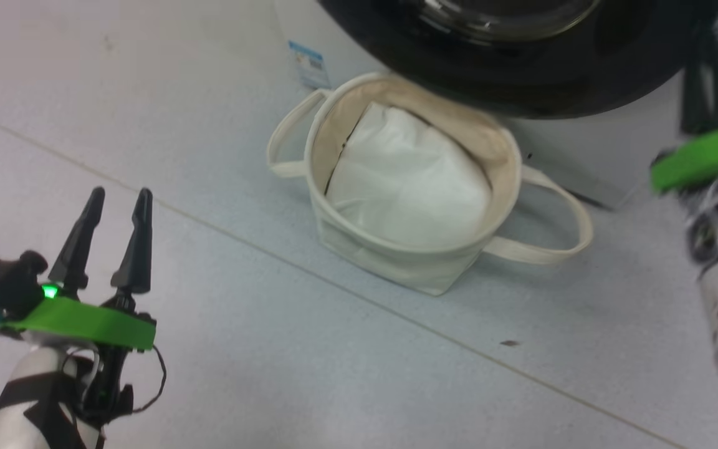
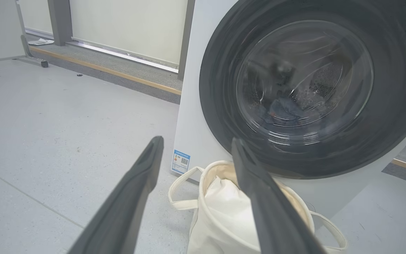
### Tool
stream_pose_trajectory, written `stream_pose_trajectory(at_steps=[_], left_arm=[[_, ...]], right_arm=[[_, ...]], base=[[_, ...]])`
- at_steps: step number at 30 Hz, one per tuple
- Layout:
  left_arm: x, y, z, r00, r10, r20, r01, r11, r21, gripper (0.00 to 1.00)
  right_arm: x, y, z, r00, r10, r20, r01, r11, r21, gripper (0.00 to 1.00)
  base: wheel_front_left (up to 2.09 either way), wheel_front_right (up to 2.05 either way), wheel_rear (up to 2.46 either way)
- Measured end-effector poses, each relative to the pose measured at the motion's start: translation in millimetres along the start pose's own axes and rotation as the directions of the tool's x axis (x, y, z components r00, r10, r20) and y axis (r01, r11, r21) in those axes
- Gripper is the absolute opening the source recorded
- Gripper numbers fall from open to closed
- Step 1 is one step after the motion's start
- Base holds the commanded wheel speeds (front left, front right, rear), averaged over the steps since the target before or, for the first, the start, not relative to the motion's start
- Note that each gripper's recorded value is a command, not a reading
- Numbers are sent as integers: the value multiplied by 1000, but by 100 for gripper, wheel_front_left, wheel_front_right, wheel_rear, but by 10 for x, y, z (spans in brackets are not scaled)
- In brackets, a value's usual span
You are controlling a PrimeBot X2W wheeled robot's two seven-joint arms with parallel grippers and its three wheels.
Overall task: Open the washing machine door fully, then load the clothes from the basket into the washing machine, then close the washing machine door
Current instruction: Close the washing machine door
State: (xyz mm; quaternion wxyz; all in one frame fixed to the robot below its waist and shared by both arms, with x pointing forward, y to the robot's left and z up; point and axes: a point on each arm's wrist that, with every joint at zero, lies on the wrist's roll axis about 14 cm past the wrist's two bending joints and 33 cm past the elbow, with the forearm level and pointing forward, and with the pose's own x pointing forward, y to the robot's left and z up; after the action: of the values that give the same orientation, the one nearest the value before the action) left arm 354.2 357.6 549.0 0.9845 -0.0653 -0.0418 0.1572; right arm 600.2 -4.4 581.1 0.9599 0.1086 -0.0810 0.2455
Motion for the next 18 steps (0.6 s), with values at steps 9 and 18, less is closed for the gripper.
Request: stream_pose_trajectory(at_steps=[9, 18], left_arm=[[-87, -214, -70, 997, -74, -9, 74, 997, -35, 100], [-79, -690, -26, 977, -210, 24, 211, 975, -69, 100]], right_arm=[[-820, 465, -152, 994, 78, -78, -77, 997, 21, 100], [-1609, 364, 194, 1000, 3, -31, -3, 1000, 1, 100]], base=[[0, 0, 0], [0, 0, 0]])
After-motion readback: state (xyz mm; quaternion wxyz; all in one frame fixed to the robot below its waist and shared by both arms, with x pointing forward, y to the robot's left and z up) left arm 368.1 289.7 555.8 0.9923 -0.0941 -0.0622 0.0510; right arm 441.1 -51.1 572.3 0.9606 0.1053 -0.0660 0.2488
